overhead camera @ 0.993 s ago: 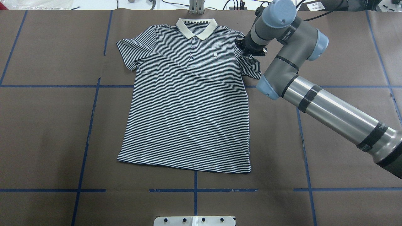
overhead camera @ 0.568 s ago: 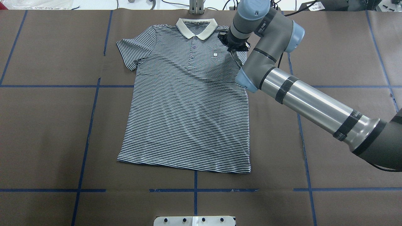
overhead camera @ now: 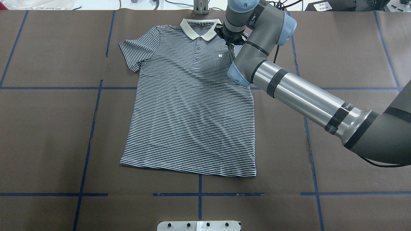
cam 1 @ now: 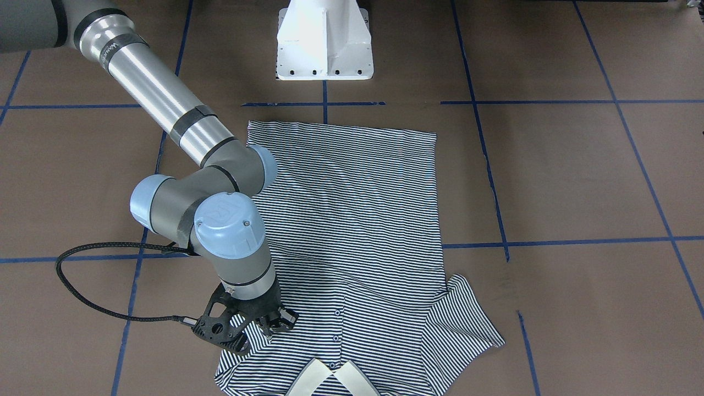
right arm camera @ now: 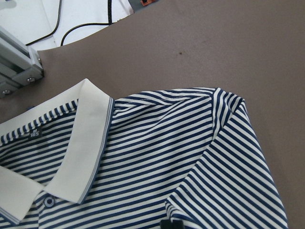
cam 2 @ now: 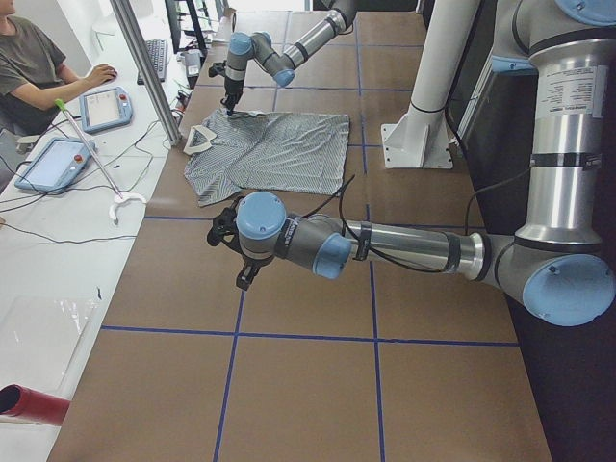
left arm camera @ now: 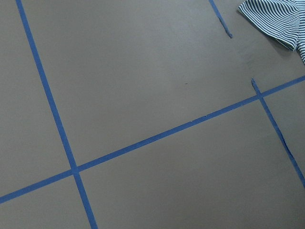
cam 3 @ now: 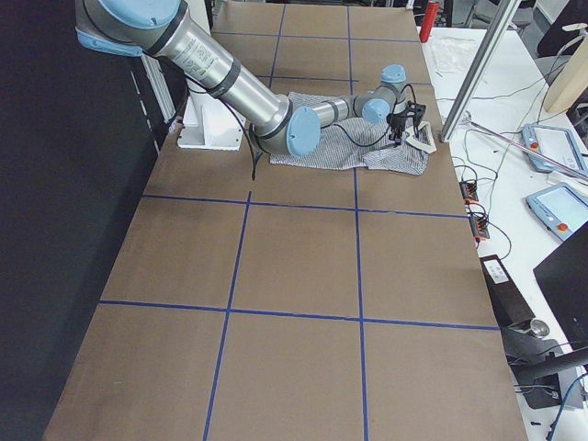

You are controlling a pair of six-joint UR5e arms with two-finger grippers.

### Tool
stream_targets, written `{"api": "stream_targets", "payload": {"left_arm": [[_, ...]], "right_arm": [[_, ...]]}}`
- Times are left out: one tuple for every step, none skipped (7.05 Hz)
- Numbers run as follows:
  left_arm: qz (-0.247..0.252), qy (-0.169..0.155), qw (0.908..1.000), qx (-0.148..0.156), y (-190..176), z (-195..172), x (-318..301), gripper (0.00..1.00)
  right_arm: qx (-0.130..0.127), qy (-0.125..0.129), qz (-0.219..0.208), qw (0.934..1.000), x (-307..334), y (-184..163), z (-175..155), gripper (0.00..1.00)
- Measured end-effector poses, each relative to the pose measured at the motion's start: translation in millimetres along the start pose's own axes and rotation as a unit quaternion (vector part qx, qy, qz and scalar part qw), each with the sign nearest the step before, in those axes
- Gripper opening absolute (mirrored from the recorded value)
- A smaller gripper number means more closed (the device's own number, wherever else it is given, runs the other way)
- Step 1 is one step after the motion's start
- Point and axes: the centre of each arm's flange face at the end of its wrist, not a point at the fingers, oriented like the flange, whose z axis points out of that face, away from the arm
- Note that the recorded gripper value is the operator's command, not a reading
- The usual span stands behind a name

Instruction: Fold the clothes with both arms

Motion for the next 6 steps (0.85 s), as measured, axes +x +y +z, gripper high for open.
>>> {"api": "stream_targets", "payload": {"left_arm": [[0.000, 0.000, 1.0000, 0.000, 0, 0, 0, 1.00], [0.000, 0.001, 1.0000, 0.000, -2, 1, 0, 0.97], [-0.009, 0.003, 1.0000, 0.001, -14, 3, 5, 0.93], [-0.032, 0.008, 0.9995, 0.004, -39, 9, 23, 0.94], [-0.059, 0.019, 0.9981, 0.003, -69, 25, 54, 0.95], [-0.079, 0.028, 0.9965, -0.004, -102, 51, 94, 0.95]], "right_arm": [[0.005, 0.002, 0.001, 1.0000, 0, -1, 2, 1.00], [0.007, -0.004, 0.003, 1.0000, -4, -1, -3, 1.00], [0.009, -0.019, 0.011, 0.9997, -7, 1, -15, 1.00], [0.010, -0.042, 0.025, 0.9988, -3, 6, -33, 1.00], [0.007, -0.067, 0.037, 0.9971, 9, 14, -53, 1.00], [0.000, -0.085, 0.044, 0.9954, 20, 22, -74, 1.00]]}}
